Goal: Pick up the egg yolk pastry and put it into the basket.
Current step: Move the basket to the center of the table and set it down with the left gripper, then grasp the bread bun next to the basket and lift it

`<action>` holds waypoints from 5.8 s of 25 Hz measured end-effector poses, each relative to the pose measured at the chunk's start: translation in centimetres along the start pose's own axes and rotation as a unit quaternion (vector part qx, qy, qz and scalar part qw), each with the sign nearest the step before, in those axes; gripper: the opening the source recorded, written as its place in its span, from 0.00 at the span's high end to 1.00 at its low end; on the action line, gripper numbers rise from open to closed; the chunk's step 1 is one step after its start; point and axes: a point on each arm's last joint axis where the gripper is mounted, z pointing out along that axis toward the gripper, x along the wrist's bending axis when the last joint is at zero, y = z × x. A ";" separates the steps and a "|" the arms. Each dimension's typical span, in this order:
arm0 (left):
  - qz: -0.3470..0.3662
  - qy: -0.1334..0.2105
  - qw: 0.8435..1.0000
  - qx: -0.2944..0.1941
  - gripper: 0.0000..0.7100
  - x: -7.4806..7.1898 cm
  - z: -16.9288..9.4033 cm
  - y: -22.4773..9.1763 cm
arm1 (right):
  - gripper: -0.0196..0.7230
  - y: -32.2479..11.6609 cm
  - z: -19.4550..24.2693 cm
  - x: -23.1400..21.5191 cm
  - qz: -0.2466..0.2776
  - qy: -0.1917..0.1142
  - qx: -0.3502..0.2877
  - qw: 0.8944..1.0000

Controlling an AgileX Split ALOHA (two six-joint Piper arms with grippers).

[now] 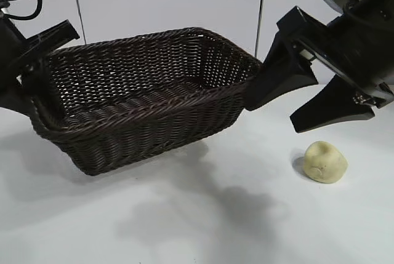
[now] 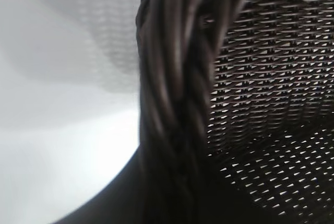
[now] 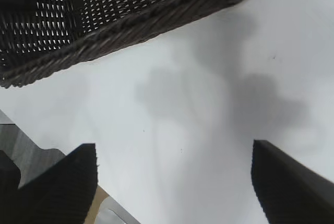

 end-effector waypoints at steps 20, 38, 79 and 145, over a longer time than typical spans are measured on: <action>0.186 0.025 0.980 0.059 0.86 -1.1 0.5 2.1 | 0.19 0.0 0.0 0.0 0.000 0.001 0.002 1.000; 0.216 0.022 0.975 0.040 0.86 -1.1 0.5 2.5 | 0.19 0.0 0.0 0.0 0.000 0.001 0.002 1.000; 0.249 0.041 0.966 0.059 0.09 -2.0 0.8 4.5 | 0.19 0.0 0.0 0.0 0.001 0.001 0.002 1.000; 0.185 0.214 0.935 -0.213 0.09 13.4 -13.8 -20.4 | 0.19 -0.1 0.0 0.0 0.001 0.003 0.004 1.000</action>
